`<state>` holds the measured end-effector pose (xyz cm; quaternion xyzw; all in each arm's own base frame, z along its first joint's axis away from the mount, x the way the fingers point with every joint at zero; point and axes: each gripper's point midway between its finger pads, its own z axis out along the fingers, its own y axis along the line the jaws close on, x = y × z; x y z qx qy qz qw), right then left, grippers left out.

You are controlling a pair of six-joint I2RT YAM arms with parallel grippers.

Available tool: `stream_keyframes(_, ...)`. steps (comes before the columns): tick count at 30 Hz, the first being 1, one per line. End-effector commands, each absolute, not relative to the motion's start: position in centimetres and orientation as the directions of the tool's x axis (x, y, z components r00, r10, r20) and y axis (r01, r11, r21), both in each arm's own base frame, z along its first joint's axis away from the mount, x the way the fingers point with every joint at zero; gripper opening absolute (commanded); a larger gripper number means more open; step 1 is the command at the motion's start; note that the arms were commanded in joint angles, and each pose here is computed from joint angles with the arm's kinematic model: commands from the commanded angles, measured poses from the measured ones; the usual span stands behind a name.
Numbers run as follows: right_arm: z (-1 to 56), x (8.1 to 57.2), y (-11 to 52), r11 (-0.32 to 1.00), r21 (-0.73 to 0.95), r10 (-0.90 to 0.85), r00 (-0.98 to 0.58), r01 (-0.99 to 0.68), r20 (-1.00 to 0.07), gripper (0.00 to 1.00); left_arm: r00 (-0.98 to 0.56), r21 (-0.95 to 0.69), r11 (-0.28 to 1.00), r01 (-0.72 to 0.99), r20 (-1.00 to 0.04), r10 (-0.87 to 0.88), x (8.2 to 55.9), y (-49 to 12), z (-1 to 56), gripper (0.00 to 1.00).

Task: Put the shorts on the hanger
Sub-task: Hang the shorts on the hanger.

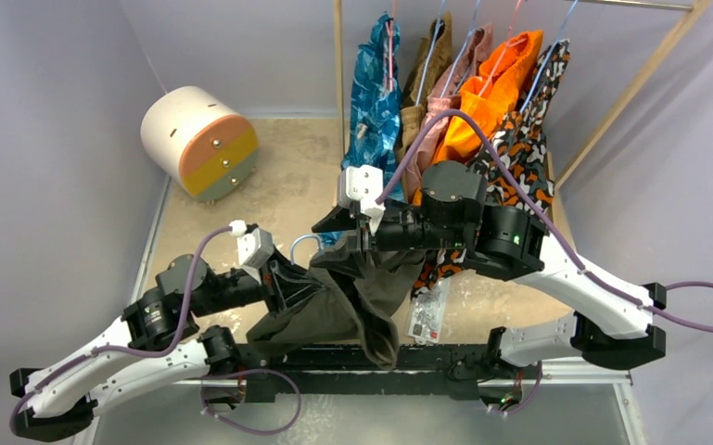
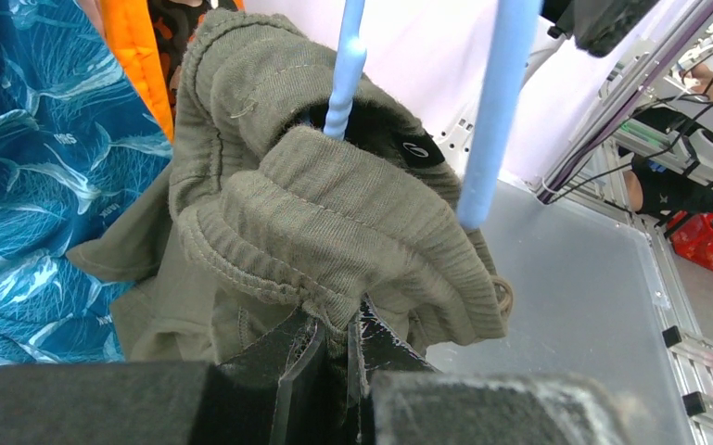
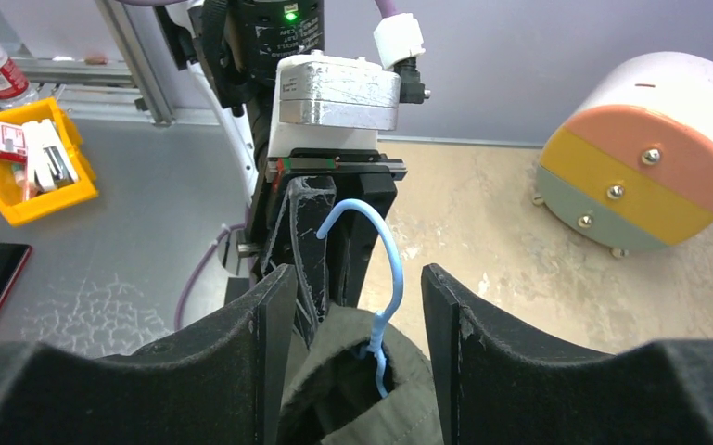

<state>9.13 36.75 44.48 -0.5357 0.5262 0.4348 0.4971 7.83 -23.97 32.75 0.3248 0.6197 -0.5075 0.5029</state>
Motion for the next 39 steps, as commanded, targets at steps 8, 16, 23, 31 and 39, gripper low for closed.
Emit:
stream_keyframes(8, 44.0, 8.4, 37.6, -0.005, -0.059, -0.142, 0.059, -0.998, -0.988, 0.32, -0.214, -0.252, 0.179, 0.951, -0.955, -0.206, 6.5, -23.9, 38.1, 0.00)
stream_keyframes(16, 44.3, 9.3, 36.9, 0.071, -0.051, -0.112, 0.043, -0.996, -0.993, 0.00, -0.193, -0.248, 0.279, 0.928, -0.958, -0.210, 7.8, -22.6, 38.0, 0.01)
stream_keyframes(23, 47.4, 12.9, 34.3, 0.333, -0.025, 0.022, 0.034, -0.943, -0.999, 0.00, -0.146, -0.253, 0.478, 0.841, -0.957, -0.250, 10.4, -19.1, 37.4, 0.09)
stream_keyframes(31, 47.8, 14.9, 33.4, 0.456, 0.013, 0.048, 0.010, -0.890, -0.999, 0.00, -0.123, -0.274, 0.594, 0.756, -0.951, -0.283, 12.0, -16.5, 36.7, 0.26)
stream_keyframes(39, 46.8, 16.0, 32.9, 0.521, 0.055, 0.042, -0.039, -0.852, -0.998, 0.00, -0.081, -0.299, 0.710, 0.638, -0.942, -0.325, 13.8, -13.5, 36.9, 0.49)
